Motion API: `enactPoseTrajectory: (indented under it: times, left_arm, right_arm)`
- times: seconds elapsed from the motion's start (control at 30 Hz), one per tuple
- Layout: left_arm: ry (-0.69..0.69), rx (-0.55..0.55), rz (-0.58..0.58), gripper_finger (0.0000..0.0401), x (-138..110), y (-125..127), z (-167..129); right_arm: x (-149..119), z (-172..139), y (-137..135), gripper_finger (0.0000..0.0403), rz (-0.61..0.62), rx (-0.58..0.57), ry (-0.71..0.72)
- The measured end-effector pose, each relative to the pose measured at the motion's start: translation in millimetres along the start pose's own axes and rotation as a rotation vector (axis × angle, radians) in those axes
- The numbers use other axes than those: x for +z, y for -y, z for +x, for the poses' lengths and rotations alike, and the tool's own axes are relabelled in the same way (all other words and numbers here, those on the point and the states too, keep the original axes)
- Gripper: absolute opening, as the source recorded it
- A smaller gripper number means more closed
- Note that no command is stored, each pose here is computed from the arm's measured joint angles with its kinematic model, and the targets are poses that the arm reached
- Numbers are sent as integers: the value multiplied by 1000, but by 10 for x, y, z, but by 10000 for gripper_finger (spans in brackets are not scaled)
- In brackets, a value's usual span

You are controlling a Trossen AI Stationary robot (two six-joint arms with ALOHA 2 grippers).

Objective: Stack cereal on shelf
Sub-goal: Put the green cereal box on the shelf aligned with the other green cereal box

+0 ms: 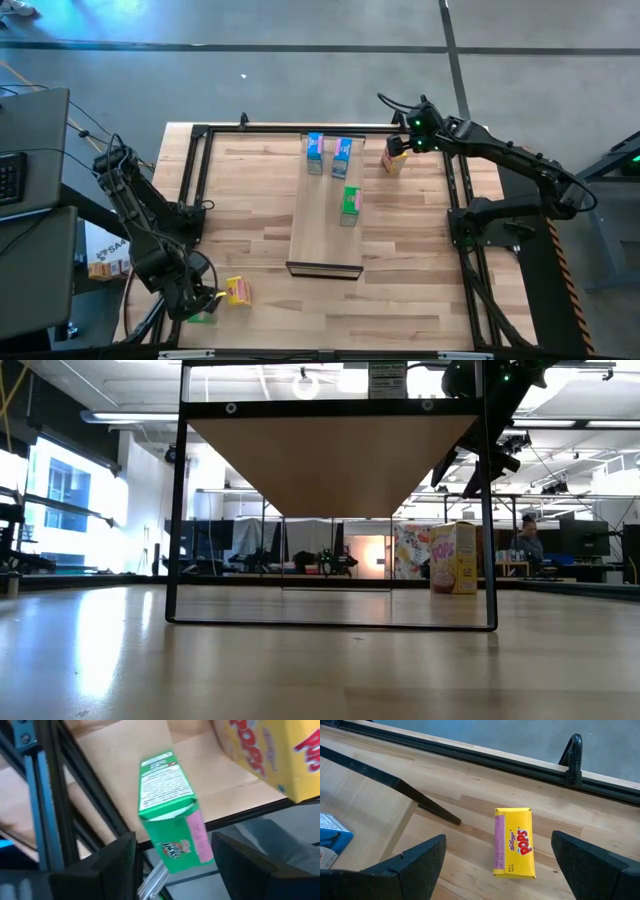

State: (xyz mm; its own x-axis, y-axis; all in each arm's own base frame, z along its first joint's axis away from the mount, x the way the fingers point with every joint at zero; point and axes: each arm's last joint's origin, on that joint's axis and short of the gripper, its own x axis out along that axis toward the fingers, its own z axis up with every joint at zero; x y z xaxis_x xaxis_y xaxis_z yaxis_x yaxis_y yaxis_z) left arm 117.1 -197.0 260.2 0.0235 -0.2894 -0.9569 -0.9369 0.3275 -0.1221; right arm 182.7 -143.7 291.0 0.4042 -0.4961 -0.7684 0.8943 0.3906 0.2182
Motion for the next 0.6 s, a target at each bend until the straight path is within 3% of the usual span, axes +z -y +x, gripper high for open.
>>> enactPoseTrajectory:
  times: [0.17,0.6]
  left_arm:
    - [-16,-26,-16,257,-21,22,0]
    - [-28,37,-108,257,-58,57,118]
  right_arm:
    - [0,0,0,357,0,0,0]
    - [0,0,0,357,-17,3,-2]
